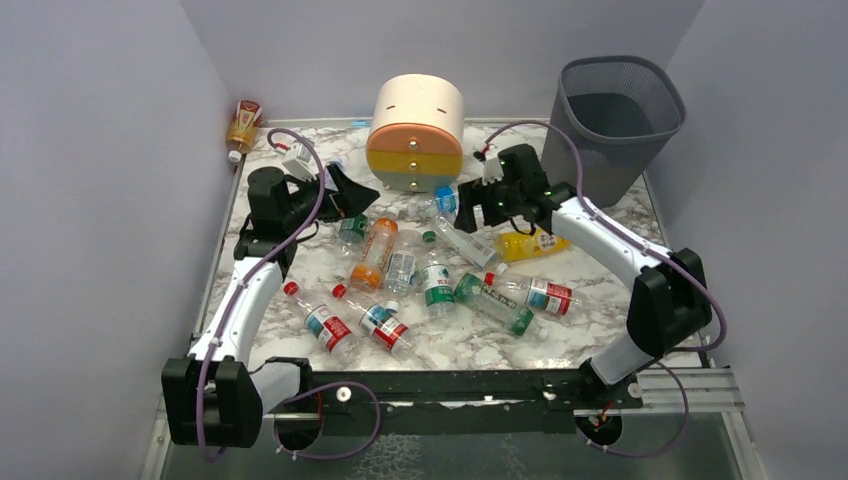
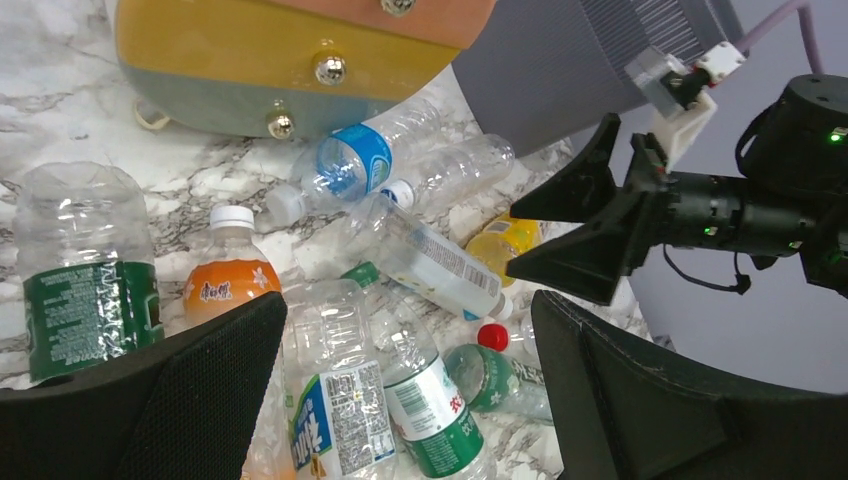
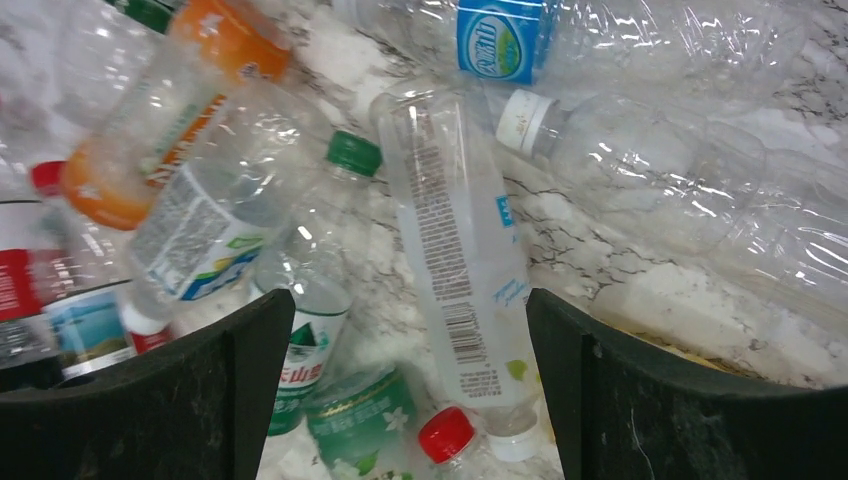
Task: Put the plastic bottles in the bin
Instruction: Pick up the plastic bottle at the center of the board.
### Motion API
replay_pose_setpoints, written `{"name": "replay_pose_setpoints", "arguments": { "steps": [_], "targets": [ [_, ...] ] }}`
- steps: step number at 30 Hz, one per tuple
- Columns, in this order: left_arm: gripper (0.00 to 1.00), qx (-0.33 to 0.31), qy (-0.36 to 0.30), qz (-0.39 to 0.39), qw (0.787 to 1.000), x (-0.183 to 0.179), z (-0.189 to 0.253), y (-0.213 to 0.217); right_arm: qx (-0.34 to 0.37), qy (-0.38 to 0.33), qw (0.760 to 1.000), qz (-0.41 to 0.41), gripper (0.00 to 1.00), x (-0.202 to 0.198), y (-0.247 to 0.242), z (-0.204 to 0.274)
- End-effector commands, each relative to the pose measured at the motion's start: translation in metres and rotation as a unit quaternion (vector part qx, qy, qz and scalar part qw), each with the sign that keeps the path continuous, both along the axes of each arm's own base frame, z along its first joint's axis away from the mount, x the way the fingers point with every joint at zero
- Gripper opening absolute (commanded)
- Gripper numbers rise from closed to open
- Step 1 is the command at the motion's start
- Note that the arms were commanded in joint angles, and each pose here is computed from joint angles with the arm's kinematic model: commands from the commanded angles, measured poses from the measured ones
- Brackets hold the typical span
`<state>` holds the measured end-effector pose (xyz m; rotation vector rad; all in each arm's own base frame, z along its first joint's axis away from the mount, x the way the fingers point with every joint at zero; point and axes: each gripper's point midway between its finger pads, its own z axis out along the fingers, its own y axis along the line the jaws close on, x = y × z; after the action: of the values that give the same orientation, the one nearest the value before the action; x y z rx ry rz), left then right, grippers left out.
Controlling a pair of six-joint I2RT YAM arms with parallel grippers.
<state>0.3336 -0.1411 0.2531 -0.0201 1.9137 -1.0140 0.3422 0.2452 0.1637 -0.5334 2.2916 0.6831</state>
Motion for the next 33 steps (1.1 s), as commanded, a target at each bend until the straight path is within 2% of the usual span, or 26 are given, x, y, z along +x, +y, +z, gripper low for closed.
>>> {"name": "replay_pose_setpoints", "arguments": {
  "steps": [1, 6, 14, 23, 26, 33],
  "targets": [
    [0.99, -0.019, -0.017, -0.030, 0.999, -0.007, 0.002, -0.009, -0.131, -0.035, 0.990, -0.027, 0.89, 0.015, -0.004, -0.028],
    [0.99, -0.017, -0.017, -0.029, 0.999, -0.006, 0.000, -0.009, -0.202, -0.038, 0.978, -0.022, 0.83, 0.019, 0.006, -0.058],
    [0.99, -0.009, -0.014, -0.023, 1.000, -0.008, -0.008, -0.006, -0.253, -0.026, 0.967, -0.024, 0.79, 0.021, 0.004, -0.093],
    [0.99, -0.009, -0.008, -0.020, 1.000, -0.007, -0.014, -0.005, -0.262, -0.007, 0.965, -0.012, 0.78, 0.016, 0.005, -0.116],
    [0.99, -0.011, -0.006, -0.019, 1.000, -0.007, -0.014, -0.005, -0.260, -0.005, 0.965, -0.009, 0.71, 0.015, 0.007, -0.118],
    [0.99, -0.013, 0.000, -0.017, 1.000, -0.007, -0.018, -0.006, -0.246, -0.014, 0.969, -0.009, 0.44, 0.014, 0.009, -0.106]
  ]
}}
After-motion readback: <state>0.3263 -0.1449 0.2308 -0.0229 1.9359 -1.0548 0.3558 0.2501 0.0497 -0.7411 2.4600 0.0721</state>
